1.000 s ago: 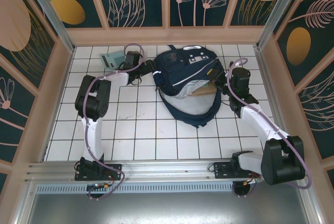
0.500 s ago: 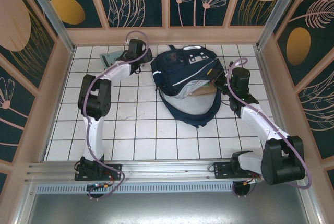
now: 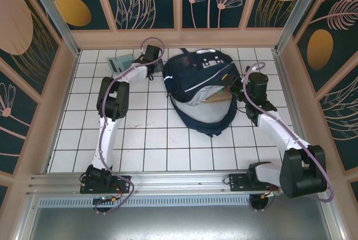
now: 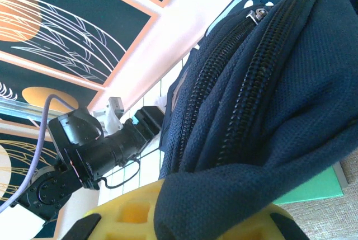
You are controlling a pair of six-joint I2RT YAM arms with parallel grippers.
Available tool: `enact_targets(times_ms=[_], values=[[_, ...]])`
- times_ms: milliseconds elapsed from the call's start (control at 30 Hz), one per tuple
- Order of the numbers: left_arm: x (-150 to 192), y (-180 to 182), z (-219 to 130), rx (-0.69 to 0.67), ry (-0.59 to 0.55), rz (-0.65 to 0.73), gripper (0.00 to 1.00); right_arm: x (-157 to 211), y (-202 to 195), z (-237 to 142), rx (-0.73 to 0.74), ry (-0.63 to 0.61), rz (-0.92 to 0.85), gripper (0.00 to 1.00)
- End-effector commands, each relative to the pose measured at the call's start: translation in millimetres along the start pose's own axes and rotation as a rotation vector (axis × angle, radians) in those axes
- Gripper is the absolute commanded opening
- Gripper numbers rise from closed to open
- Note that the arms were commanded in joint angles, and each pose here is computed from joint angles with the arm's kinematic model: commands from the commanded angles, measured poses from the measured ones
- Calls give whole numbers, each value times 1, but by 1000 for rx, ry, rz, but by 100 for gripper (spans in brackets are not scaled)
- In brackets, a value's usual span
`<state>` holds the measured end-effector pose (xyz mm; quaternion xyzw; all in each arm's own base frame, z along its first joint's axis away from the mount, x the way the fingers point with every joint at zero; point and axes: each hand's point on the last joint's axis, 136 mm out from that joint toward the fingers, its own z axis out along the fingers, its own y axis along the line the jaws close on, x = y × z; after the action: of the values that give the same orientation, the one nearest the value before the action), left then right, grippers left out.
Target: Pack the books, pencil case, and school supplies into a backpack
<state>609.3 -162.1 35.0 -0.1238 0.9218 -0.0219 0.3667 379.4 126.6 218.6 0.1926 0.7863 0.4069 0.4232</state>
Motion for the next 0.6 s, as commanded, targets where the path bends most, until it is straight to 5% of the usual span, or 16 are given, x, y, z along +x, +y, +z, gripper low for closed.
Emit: enact_targets(times_ms=[0, 167, 267, 367, 567], values=[[17, 11, 15, -79, 43, 5, 79, 0, 25, 1, -107, -1, -39, 1], [28, 23, 22, -173, 66, 67, 75, 0, 26, 1, -108, 0, -41, 1], [33, 28, 22, -205, 74, 99, 65, 0, 25, 2, -107, -1, -39, 1], [35, 30, 17, -207, 71, 108, 45, 0, 25, 1, -108, -1, -39, 1], [16, 24, -22, -129, 7, 70, 36, 0, 26, 1, -110, 0, -40, 1]])
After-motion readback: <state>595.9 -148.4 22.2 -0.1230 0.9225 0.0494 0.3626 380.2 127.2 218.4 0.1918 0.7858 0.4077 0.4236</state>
